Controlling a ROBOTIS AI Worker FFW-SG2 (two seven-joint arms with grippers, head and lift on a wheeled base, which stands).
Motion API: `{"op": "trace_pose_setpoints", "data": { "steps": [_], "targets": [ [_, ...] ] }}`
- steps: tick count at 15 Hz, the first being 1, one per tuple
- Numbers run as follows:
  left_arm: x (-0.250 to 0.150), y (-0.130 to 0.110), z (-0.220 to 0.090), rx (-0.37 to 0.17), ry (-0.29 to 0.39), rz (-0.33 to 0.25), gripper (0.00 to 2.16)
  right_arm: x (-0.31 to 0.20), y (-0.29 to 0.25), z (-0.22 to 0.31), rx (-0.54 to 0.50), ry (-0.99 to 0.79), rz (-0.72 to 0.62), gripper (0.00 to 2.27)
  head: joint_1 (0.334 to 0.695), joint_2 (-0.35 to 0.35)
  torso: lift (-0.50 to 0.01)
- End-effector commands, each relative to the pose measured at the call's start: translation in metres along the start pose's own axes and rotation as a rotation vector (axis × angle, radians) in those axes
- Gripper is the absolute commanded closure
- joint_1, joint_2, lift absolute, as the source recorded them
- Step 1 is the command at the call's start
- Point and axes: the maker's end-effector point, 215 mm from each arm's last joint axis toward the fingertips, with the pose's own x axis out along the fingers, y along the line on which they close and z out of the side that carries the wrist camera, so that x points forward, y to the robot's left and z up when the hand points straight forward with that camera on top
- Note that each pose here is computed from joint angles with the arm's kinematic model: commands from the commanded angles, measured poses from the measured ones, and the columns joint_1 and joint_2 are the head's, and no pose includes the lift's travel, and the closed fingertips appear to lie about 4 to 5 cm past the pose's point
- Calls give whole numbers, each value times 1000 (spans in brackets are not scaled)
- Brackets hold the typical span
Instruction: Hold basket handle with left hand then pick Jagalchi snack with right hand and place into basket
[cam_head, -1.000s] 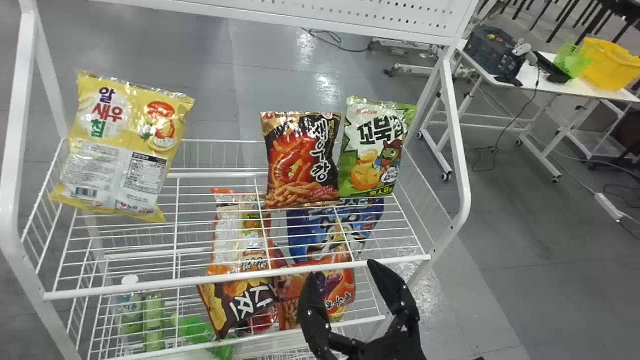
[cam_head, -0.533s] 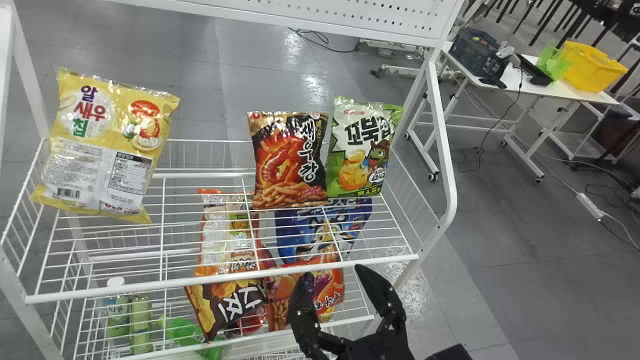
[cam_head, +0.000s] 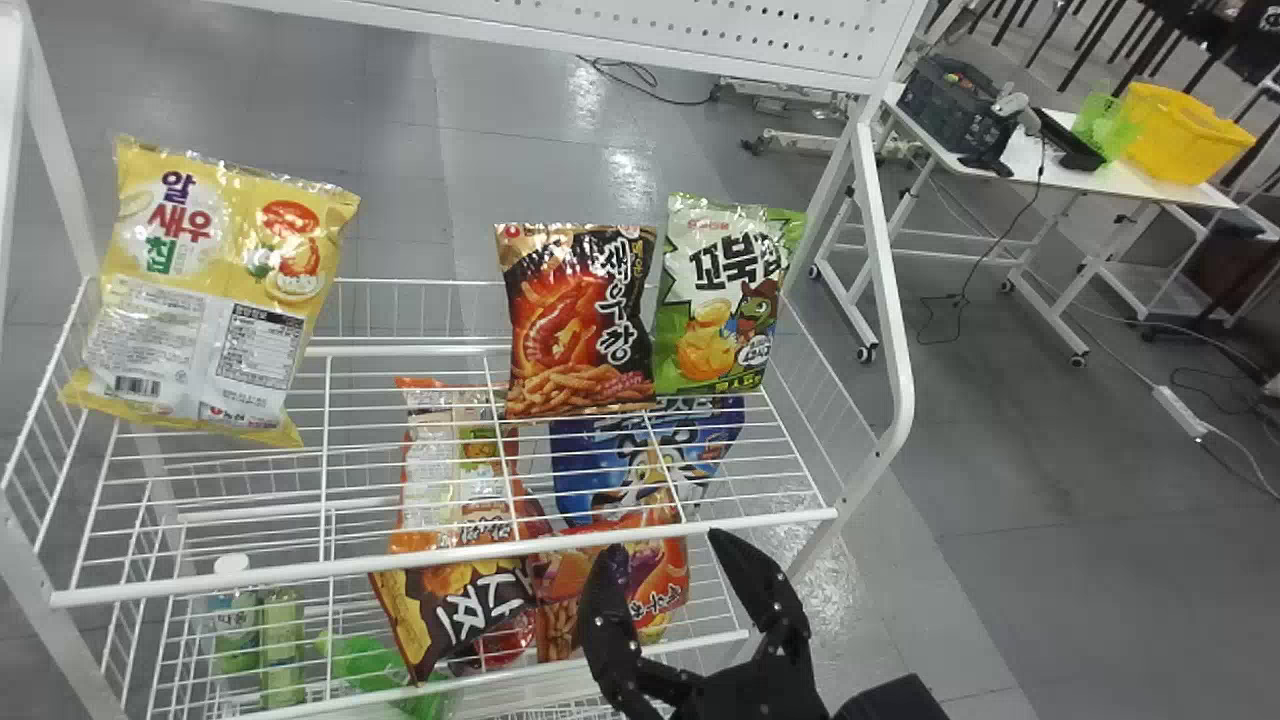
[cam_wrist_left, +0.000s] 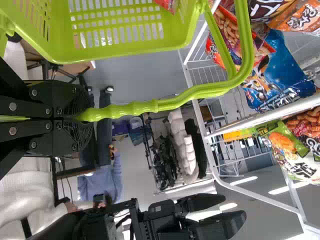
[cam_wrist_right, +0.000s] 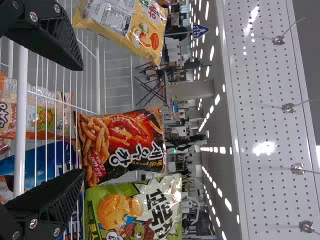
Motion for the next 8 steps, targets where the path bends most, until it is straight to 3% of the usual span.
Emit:
{"op": "trace_pose_setpoints", "data": {
  "steps": [1, 8],
  "targets": [
    [0, 0, 0, -1, 0, 0, 1521, 2, 0, -4, -1, 19, -2, 76, 695, -350, -10],
    [-1, 0, 2, 0, -5, 1, 1521, 6, -1, -1, 0, 19, -4, 76, 695, -348, -10]
  ]
}}
